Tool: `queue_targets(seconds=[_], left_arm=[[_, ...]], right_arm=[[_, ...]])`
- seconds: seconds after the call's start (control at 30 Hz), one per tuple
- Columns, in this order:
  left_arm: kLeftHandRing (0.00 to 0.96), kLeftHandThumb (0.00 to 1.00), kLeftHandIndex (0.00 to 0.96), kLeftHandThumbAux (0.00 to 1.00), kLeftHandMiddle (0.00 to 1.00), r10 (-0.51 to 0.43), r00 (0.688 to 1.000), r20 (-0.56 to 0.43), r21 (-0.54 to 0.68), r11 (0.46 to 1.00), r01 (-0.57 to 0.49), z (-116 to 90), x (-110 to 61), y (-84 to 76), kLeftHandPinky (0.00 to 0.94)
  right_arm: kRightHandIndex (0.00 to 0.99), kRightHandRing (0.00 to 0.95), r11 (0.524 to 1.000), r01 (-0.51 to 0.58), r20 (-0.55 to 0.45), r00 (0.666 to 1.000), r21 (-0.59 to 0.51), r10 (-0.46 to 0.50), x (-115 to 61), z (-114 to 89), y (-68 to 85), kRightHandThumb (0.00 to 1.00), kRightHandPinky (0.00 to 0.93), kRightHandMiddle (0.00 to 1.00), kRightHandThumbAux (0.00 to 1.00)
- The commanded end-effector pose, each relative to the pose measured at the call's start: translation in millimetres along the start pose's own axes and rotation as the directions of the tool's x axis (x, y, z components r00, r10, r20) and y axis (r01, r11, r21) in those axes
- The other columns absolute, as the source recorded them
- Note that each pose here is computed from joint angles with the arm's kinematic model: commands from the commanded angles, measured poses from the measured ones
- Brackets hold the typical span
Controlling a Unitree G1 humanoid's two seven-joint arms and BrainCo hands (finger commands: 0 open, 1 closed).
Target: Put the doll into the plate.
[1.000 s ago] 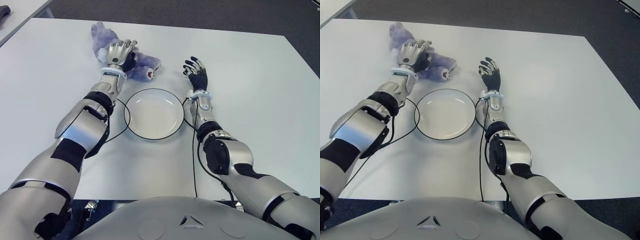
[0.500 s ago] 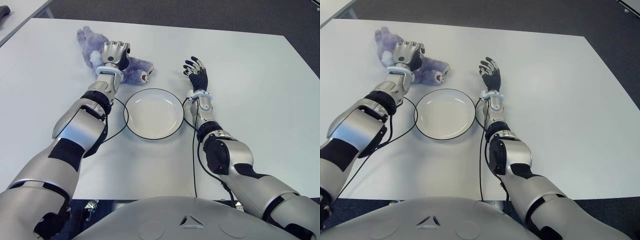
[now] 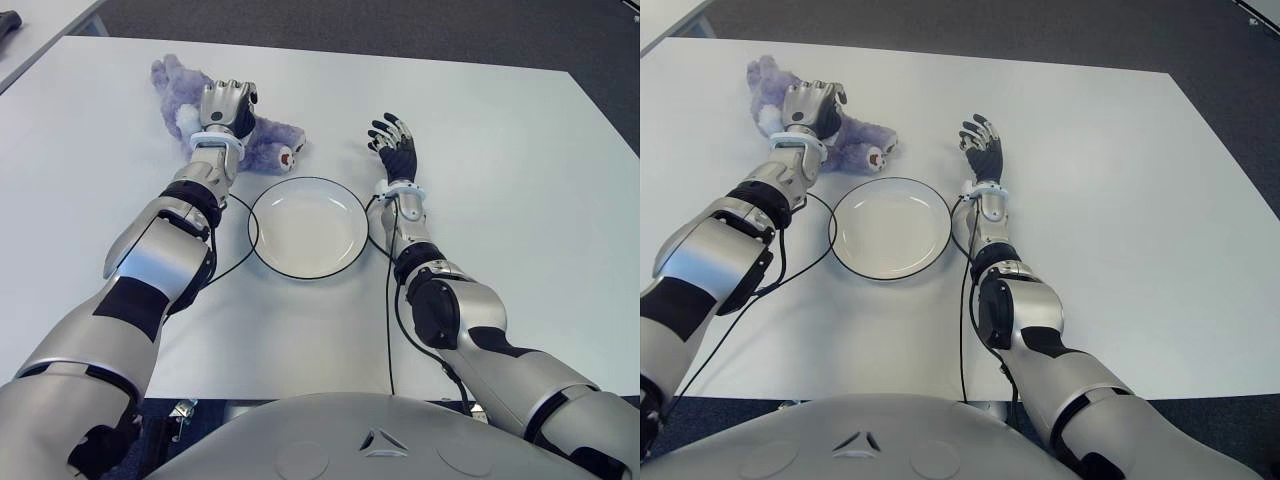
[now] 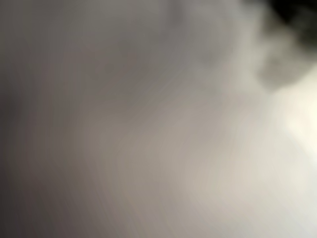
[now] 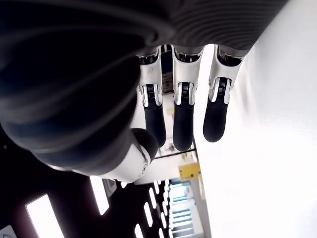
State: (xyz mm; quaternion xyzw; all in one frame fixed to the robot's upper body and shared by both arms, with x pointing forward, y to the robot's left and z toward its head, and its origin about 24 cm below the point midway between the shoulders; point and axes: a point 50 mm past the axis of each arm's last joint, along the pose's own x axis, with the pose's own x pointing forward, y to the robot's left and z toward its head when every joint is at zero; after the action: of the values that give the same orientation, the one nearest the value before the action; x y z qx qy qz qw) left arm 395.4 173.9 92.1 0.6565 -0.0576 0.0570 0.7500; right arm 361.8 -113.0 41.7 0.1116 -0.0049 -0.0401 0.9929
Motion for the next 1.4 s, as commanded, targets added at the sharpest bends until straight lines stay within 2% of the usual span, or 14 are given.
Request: queue_targets(seconds=[0.03, 0.43, 0.67, 0.8, 0.9, 1.0, 1.03, 1.07, 1.1, 1.13, 1.17, 1.2, 1.23, 1.4], left_arm=[[0.722, 0.848, 0.405, 0.666, 0.518, -0.231, 0.972, -0.042, 0.014, 0.973, 0.231, -15, -32.0, -47.8, 0.687], [0.778, 0.847, 0.401, 0.666, 0.539, -0.264, 0.963, 0.058, 0.108, 0.961, 0.256, -19, -34.6, -47.6, 0.777], [0.774, 0.848, 0.406, 0.663, 0.551, -0.304, 0.948, 0.090, 0.130, 0.948, 0.292, -22, -33.9, -45.8, 0.774], [0.759, 0.849, 0.417, 0.656, 0.587, -0.347, 0.932, 0.104, 0.135, 0.933, 0.333, -24, -33.0, -44.1, 0.709], [0.672, 0.843, 0.403, 0.657, 0.578, -0.373, 0.919, 0.129, 0.124, 0.926, 0.358, -26, -31.5, -40.0, 0.598], [0.608, 0.835, 0.388, 0.663, 0.567, -0.412, 0.900, 0.144, 0.111, 0.910, 0.398, -27, -31.3, -38.8, 0.525], [0.537, 0.735, 0.409, 0.682, 0.519, -0.422, 0.895, 0.146, 0.110, 0.906, 0.409, -27, -31.3, -38.7, 0.465], [0.525, 0.718, 0.412, 0.686, 0.511, -0.444, 0.883, 0.151, 0.119, 0.895, 0.430, -28, -31.1, -38.4, 0.454], [0.318, 0.550, 0.220, 0.451, 0.324, -0.460, 0.874, 0.155, 0.126, 0.887, 0.444, -28, -31.0, -38.1, 0.279], [0.265, 0.506, 0.170, 0.392, 0.276, -0.479, 0.863, 0.162, 0.141, 0.877, 0.460, -28, -30.9, -37.6, 0.235], [0.183, 0.463, 0.102, 0.365, 0.193, -0.492, 0.855, 0.167, 0.151, 0.869, 0.471, -28, -30.8, -37.2, 0.153], [0.169, 0.456, 0.090, 0.361, 0.179, -0.504, 0.847, 0.172, 0.164, 0.862, 0.479, -28, -30.4, -36.2, 0.139], [0.108, 0.418, 0.057, 0.345, 0.113, -0.512, 0.841, 0.175, 0.173, 0.857, 0.485, -28, -30.1, -35.4, 0.093], [0.052, 0.360, 0.016, 0.319, 0.050, -0.543, 0.821, 0.176, 0.208, 0.836, 0.508, -29, -28.1, -32.1, 0.057]], right_arm=[[0.180, 0.273, 0.991, 0.131, -0.419, 0.902, 0.027, -0.107, -71.5, -99, -22.5, 0.652, 0.289, 0.271, 0.871], [0.188, 0.276, 0.991, 0.133, -0.415, 0.903, 0.030, -0.108, -71.1, -99, -21.7, 0.644, 0.293, 0.274, 0.860], [0.192, 0.286, 0.991, 0.134, -0.418, 0.902, 0.025, -0.112, -71.6, -99, -21.3, 0.647, 0.298, 0.284, 0.862], [0.182, 0.290, 0.991, 0.130, -0.418, 0.902, 0.020, -0.110, -72.1, -100, -21.5, 0.628, 0.303, 0.284, 0.860], [0.180, 0.286, 0.991, 0.129, -0.416, 0.903, 0.020, -0.109, -72.3, -100, -21.6, 0.646, 0.295, 0.280, 0.863], [0.180, 0.285, 0.992, 0.128, -0.416, 0.903, 0.016, -0.110, -72.7, -100, -21.8, 0.650, 0.295, 0.279, 0.861], [0.180, 0.285, 0.992, 0.127, -0.416, 0.903, 0.015, -0.110, -72.7, -100, -21.8, 0.646, 0.294, 0.279, 0.860], [0.180, 0.284, 0.992, 0.127, -0.416, 0.903, 0.012, -0.110, -72.7, -100, -21.7, 0.644, 0.294, 0.278, 0.860], [0.181, 0.284, 0.992, 0.126, -0.416, 0.903, 0.011, -0.110, -72.7, -100, -21.7, 0.629, 0.297, 0.278, 0.863], [0.181, 0.284, 0.992, 0.125, -0.416, 0.902, 0.008, -0.110, -72.7, -100, -21.6, 0.624, 0.297, 0.278, 0.864], [0.182, 0.285, 0.992, 0.124, -0.417, 0.902, 0.007, -0.110, -72.7, -100, -21.6, 0.623, 0.299, 0.278, 0.866], [0.182, 0.285, 0.993, 0.122, -0.417, 0.903, 0.005, -0.109, -72.7, -100, -21.5, 0.622, 0.299, 0.279, 0.867], [0.180, 0.287, 0.993, 0.120, -0.416, 0.903, 0.004, -0.108, -72.7, -100, -21.5, 0.628, 0.299, 0.280, 0.869], [0.184, 0.291, 0.993, 0.114, -0.415, 0.904, -0.002, -0.105, -73.0, -100, -21.2, 0.671, 0.299, 0.284, 0.871]])
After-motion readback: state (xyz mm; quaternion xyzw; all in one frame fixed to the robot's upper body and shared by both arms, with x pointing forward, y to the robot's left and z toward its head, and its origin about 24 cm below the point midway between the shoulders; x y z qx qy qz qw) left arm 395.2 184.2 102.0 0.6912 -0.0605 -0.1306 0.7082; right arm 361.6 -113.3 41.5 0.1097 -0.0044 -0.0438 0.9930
